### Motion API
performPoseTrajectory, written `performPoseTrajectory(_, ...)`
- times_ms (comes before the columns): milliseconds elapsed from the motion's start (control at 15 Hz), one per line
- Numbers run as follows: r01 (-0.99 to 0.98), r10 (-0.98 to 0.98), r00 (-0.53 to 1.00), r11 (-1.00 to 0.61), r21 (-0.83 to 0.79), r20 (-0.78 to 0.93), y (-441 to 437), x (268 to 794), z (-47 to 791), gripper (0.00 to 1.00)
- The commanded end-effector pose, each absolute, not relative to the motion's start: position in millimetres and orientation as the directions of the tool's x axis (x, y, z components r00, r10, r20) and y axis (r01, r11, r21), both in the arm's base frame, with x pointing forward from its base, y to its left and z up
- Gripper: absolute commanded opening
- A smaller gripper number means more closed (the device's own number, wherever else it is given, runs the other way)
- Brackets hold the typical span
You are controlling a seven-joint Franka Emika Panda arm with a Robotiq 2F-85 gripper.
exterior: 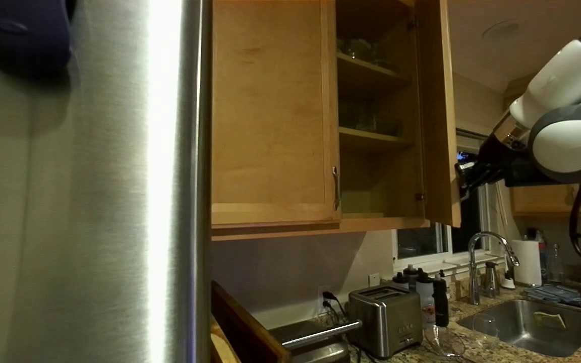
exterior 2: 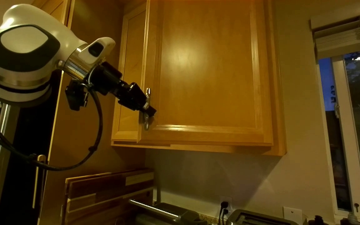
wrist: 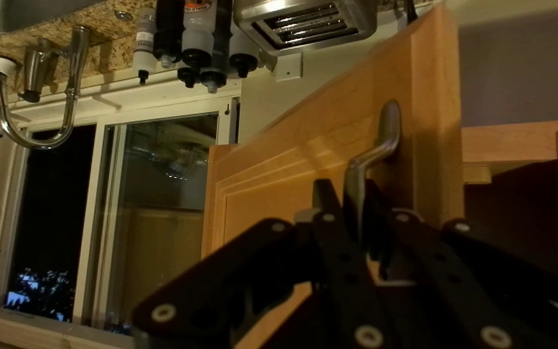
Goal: Open the top right cabinet door,take out the wooden utensil and close the door
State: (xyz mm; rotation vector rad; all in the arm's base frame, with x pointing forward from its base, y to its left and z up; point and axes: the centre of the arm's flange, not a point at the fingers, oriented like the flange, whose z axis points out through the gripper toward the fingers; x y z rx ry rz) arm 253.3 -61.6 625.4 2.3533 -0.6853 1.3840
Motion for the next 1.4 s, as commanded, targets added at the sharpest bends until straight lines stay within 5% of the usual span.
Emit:
performPoseTrajectory(0, -0.550, -0.231, 0.397, -0.835, 0.029, 0.888, -59.9, 254.5, 626.5, 0.25)
performPoseTrajectory(67, -0.550, -0.232, 0.395, -0.835, 0.027, 0.889, -59.8, 253.9, 626.5, 0.42)
performPoseTrajectory(667, -0.444, -0.147, 0.435, -0.894, 0.069, 0.888, -22.2, 239.5, 630.4, 0.98)
performPoseTrajectory(1333, -0.547, -0.152, 0.364, -0.833, 0.079, 0.919, 29.5, 322.1, 674.8, 1.00)
